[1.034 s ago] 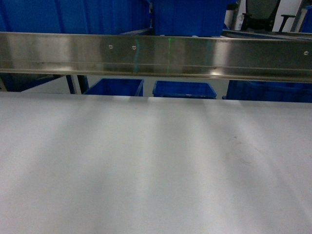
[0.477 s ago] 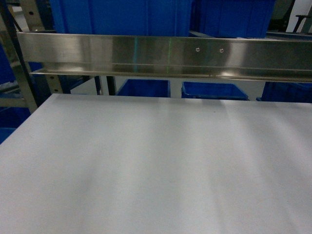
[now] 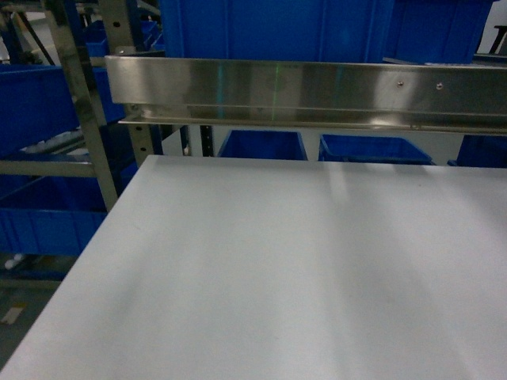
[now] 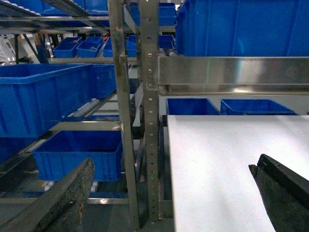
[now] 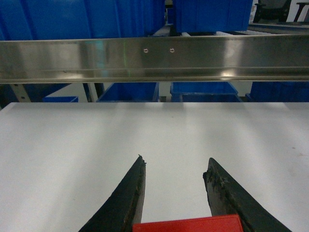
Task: Place magnetic block on left shelf second layer
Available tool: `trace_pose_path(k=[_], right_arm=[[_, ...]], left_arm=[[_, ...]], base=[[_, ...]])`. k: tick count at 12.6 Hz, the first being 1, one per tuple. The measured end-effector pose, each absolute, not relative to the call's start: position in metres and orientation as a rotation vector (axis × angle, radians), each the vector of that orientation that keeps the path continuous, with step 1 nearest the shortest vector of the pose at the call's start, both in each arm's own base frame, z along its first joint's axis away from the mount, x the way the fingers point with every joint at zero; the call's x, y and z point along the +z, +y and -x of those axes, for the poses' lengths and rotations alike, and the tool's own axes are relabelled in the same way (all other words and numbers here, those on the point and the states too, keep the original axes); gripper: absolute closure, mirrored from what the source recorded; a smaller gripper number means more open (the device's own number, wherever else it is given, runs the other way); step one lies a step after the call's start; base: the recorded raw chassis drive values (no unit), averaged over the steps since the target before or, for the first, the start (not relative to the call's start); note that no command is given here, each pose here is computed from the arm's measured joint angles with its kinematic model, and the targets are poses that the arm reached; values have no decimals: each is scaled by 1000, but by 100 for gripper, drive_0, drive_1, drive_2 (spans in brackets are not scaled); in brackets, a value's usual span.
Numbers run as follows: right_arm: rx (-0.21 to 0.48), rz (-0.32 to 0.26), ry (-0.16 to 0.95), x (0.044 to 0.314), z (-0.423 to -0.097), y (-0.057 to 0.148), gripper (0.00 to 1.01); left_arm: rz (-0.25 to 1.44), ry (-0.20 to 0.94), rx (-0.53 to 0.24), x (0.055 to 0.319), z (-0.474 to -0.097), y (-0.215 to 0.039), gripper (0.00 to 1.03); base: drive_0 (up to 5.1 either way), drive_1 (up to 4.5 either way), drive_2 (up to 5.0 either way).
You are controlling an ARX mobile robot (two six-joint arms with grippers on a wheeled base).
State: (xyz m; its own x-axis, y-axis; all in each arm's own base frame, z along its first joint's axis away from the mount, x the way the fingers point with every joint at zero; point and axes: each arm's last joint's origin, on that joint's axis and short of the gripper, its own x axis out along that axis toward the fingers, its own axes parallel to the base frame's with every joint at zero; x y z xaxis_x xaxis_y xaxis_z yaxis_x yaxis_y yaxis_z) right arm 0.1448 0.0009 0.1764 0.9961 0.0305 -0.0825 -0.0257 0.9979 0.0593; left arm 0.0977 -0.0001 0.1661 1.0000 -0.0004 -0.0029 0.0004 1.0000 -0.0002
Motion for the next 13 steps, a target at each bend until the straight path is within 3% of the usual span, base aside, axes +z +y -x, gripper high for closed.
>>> trace_pose_path(k=[13], right_arm=[[28,-58,84,176,-145,1,69]], left_arm=[[0,3,-1,166,-98,0,5]], base=[[-500,240,240]])
